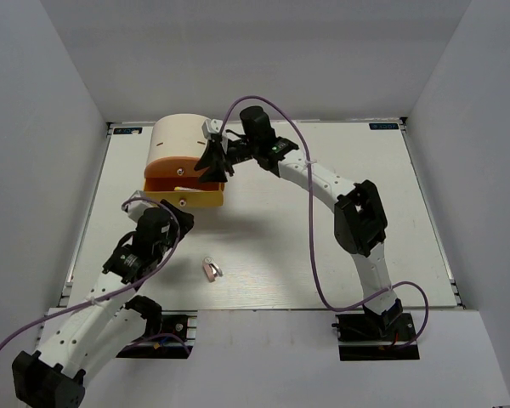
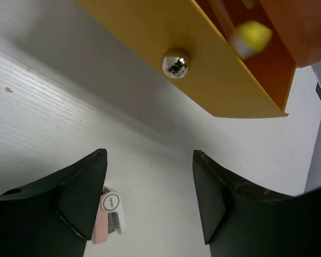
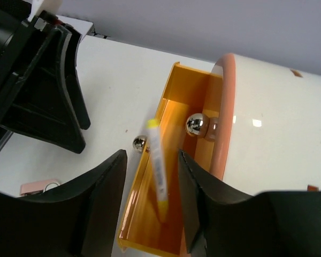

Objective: Sort the stationery into containers
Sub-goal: Place the pen in the storage box, then close the drawer in the storage box.

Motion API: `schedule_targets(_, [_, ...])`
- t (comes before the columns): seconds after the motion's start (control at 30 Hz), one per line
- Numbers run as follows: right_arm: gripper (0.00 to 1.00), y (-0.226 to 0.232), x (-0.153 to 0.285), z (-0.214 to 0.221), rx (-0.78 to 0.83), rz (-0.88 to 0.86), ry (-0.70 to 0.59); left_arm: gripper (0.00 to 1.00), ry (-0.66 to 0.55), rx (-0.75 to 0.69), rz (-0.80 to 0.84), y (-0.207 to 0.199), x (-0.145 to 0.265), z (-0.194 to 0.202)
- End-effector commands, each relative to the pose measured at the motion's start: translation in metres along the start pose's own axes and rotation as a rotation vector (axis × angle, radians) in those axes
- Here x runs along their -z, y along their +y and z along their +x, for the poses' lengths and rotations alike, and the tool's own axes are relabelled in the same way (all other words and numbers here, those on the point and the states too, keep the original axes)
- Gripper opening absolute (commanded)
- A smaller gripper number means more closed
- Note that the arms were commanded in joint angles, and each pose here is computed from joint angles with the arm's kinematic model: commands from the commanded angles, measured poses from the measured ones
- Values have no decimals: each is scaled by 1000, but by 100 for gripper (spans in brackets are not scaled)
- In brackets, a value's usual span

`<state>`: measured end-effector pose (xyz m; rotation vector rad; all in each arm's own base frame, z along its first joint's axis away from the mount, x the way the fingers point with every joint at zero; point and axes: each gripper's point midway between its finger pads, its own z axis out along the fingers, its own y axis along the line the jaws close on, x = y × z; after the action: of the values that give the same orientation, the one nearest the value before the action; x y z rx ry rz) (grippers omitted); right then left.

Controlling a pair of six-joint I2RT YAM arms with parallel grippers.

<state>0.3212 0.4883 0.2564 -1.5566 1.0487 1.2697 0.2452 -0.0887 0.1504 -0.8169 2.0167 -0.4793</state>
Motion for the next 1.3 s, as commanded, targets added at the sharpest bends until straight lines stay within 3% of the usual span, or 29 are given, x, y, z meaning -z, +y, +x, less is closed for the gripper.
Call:
schedule_targets(0.0, [49, 3, 23, -46, 82, 30, -16, 72, -52, -15, 55, -18, -10, -12])
schedule_targets(0.03, [50, 5, 25, -48, 73, 29, -17, 68, -53, -28, 56, -19, -12, -12])
schedule_targets(0.27, [46, 13, 76, -71, -23, 178, 25, 68, -74, -121, 62, -26, -21, -17])
schedule_targets(0.3, [39, 16, 89, -86, -7, 207, 20, 68, -87, -117, 48, -25, -22, -22])
schedule_targets(0.4, [16, 31, 113, -69, -92, 234, 62, 66, -92, -134, 16, -22, -28, -23])
schedule_targets(0.47, [6, 45, 128, -60, -126, 249, 76, 63, -92, -134, 15, -25, -31, -23])
schedule_targets(0.63, [16, 57, 159, -33, -188, 315, 104, 68, -115, -127, 33, -31, -40, -27])
schedule_targets(1.13, [17, 77, 207, -14, -240, 411, 106, 69, -158, -163, -4, -40, -71, -33])
schedule_targets(1.27, [19, 79, 211, -9, -252, 416, 105, 65, -179, -158, -10, -42, -72, -38])
